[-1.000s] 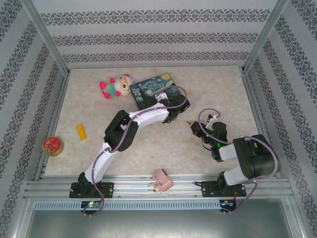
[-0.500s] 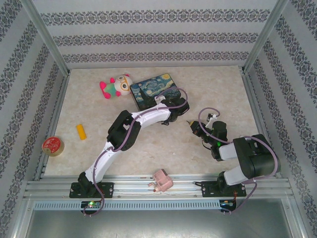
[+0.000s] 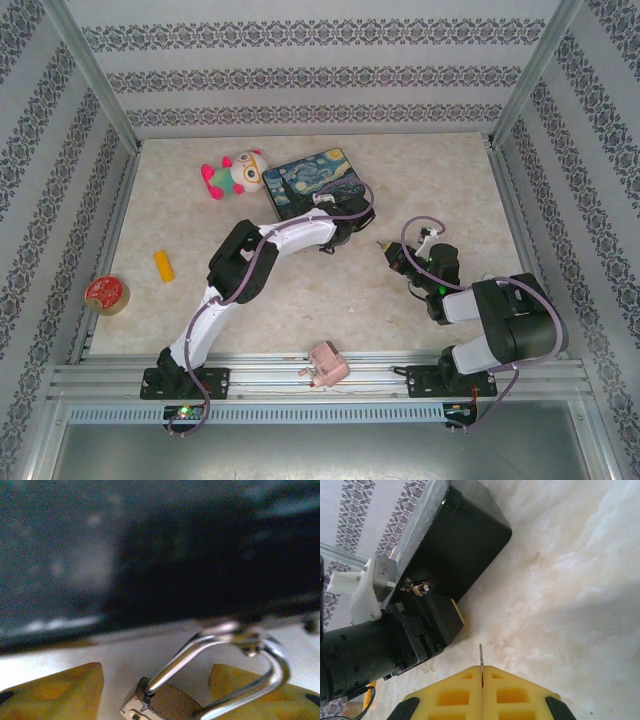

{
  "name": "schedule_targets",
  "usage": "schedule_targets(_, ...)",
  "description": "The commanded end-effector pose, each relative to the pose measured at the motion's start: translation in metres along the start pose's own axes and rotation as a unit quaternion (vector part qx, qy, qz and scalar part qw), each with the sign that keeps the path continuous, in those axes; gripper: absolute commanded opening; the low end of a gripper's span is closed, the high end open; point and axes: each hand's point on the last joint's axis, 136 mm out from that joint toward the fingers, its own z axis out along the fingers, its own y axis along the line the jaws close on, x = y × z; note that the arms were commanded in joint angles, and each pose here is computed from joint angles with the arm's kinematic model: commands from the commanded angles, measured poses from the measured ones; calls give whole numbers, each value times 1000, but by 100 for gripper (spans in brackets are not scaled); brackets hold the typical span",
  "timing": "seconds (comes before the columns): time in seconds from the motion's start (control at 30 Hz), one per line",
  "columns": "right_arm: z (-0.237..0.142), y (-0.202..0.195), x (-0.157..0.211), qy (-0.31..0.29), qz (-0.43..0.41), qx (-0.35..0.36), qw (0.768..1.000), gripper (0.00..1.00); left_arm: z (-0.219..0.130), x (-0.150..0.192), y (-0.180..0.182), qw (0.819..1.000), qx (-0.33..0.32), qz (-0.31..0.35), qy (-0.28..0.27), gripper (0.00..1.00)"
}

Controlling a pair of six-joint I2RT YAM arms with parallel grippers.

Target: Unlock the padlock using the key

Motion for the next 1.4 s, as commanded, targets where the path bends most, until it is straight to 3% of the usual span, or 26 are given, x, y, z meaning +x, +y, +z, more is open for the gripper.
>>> schedule_targets(0.0,-3,4,-8,-13,-8,-5,1000,0,3,5,-7,999,28,32,27,58)
schedule_targets(0.2,-4,6,-10,-17,-9,-6,1000,0,4,17,-10,996,38,65,55,57)
schedule_targets(0.37,-5,7,-11,-20,-10,-4,1000,0,1,14,-9,993,39,99,54,47)
schedule_targets(0.6,-9,8,-12,-25,-11,-3,1000,0,1,19,-14,990,54,114,68,45)
schedule_targets(0.7,-11,8,-12,-26,-13,0,1000,0,1,23,-20,987,71,117,79,40)
schedule_targets(0.77,-13,7,-12,-28,-14,3,1000,0,1,26,-23,986,80,116,84,31)
schedule_targets(0.9,-16,8,-12,-30,-19,8,999,0,-2,27,-26,985,90,113,90,29)
schedule_targets(1.1,-20,8,-8,-21,-27,11,999,0,-16,34,-41,979,147,87,116,22)
schedule_targets(1.37,-22,8,5,-11,-38,4,999,0,-56,34,-70,952,263,-19,158,16)
